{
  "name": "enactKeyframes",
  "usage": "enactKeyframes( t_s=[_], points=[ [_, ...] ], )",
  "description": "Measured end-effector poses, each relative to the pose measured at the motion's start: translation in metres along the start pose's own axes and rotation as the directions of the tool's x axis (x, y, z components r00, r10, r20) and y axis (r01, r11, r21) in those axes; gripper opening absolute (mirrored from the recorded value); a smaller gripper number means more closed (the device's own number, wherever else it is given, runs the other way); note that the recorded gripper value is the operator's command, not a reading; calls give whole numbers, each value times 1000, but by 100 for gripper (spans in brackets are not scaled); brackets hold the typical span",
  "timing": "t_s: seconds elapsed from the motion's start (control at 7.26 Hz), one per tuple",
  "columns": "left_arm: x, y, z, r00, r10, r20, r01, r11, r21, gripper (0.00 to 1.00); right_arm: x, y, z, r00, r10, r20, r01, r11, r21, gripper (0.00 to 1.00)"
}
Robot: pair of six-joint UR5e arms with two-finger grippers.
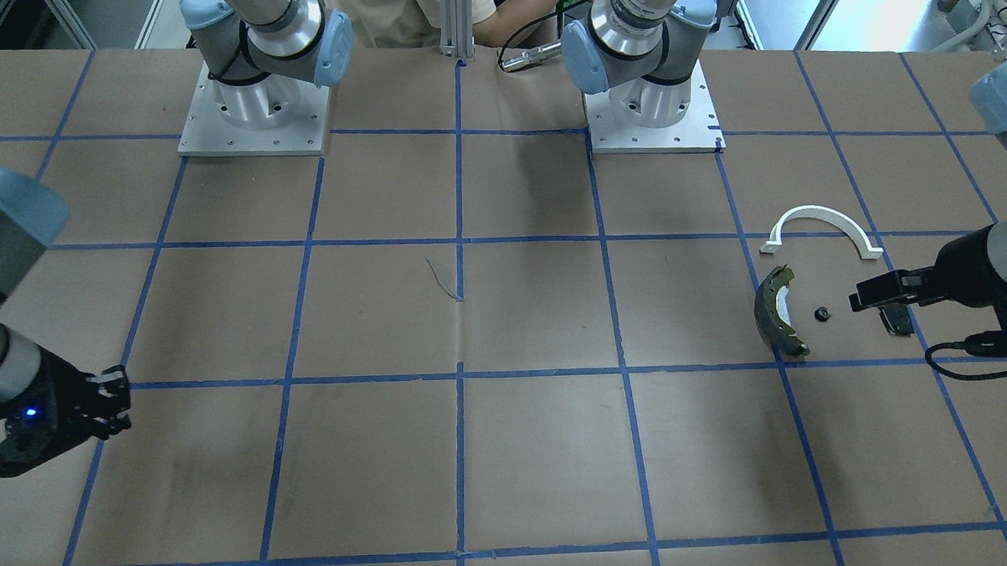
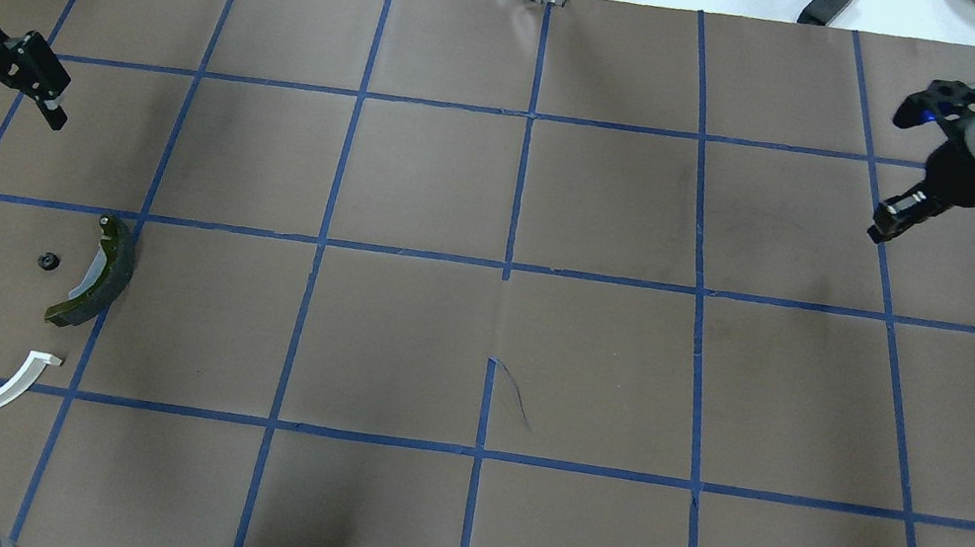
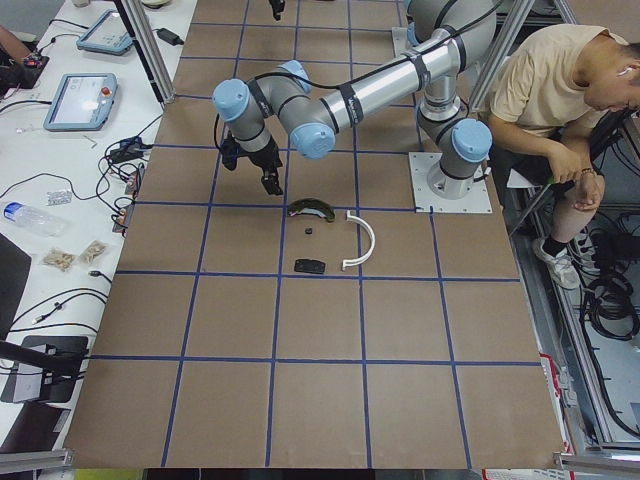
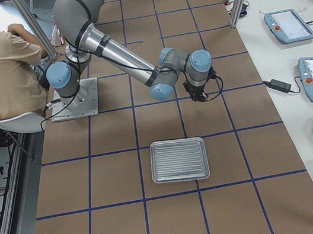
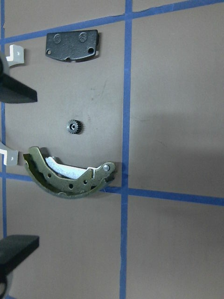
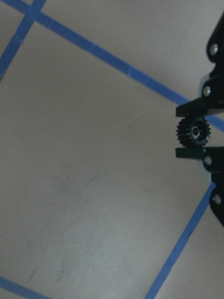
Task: Place bearing gear from tray to pile
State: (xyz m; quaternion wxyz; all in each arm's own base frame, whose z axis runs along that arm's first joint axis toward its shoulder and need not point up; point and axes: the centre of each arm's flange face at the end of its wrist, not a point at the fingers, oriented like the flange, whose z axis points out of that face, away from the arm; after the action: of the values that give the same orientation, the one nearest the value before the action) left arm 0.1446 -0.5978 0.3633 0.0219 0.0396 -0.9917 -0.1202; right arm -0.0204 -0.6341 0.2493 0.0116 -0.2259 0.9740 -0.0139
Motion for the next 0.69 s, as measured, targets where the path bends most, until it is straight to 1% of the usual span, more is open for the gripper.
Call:
enactKeyframes(
  t_s=[0.14,0.28,0.41,0.55,0.69],
  points=[
    [11,0,-8,1000,-5,6,5,1000,4,100,-62,-25,-2,997,68,-19,-68,998,-5,7],
    [19,0,-11,1000,-12,10,12,1000,7,100,-126,-43,2,988,152,-21,-152,988,-12,7],
    [27,0,-13,1000,-21,13,21,1000,9,100,-195,-52,12,970,244,-15,-244,970,-21,7],
    [34,0,-15,1000,-21,17,21,1000,12,100,-259,-55,23,945,326,-11,-326,945,-19,7],
    [39,1,-17,1000,-18,19,18,1000,15,100,-319,-54,36,922,386,-9,-386,922,-21,9]
  ],
)
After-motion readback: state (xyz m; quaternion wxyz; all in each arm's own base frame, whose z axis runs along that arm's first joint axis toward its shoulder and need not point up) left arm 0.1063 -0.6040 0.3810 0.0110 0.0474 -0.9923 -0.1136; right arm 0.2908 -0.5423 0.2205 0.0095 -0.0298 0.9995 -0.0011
